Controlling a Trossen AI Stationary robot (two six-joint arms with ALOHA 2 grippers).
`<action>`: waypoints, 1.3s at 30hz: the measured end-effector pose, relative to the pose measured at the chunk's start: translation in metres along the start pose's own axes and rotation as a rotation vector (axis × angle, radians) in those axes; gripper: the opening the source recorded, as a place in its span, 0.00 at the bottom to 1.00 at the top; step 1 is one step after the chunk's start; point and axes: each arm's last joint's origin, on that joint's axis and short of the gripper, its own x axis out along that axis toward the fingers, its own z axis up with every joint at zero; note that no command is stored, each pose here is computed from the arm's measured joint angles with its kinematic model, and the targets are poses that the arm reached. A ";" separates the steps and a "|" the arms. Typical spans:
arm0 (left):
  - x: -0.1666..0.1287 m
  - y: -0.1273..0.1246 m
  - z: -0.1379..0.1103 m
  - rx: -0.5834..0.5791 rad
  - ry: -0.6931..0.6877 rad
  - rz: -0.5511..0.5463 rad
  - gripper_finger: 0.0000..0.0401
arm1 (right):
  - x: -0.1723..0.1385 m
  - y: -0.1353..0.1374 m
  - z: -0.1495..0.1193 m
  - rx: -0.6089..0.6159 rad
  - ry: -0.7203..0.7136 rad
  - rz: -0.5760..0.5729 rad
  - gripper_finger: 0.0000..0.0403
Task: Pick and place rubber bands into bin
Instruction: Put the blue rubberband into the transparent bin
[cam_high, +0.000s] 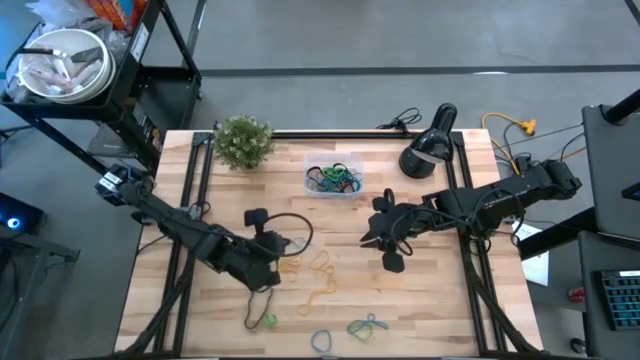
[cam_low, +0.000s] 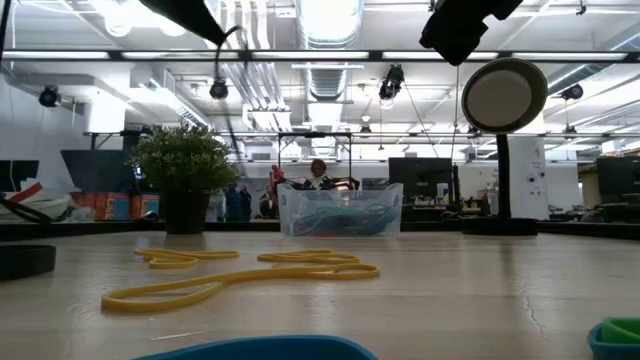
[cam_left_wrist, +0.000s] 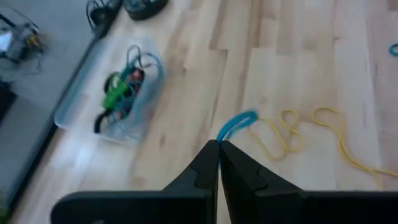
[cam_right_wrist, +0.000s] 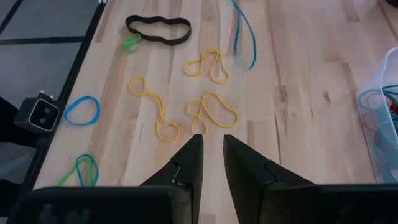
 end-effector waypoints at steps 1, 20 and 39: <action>0.001 0.002 0.002 0.006 -0.004 0.011 0.00 | 0.000 0.000 0.001 0.000 -0.007 0.001 0.15; 0.026 0.063 0.055 0.019 -0.133 0.256 0.00 | 0.000 -0.001 0.002 0.046 -0.023 -0.034 0.15; 0.071 0.116 0.060 0.036 -0.074 0.400 0.00 | 0.000 -0.004 0.002 0.042 -0.050 -0.133 0.15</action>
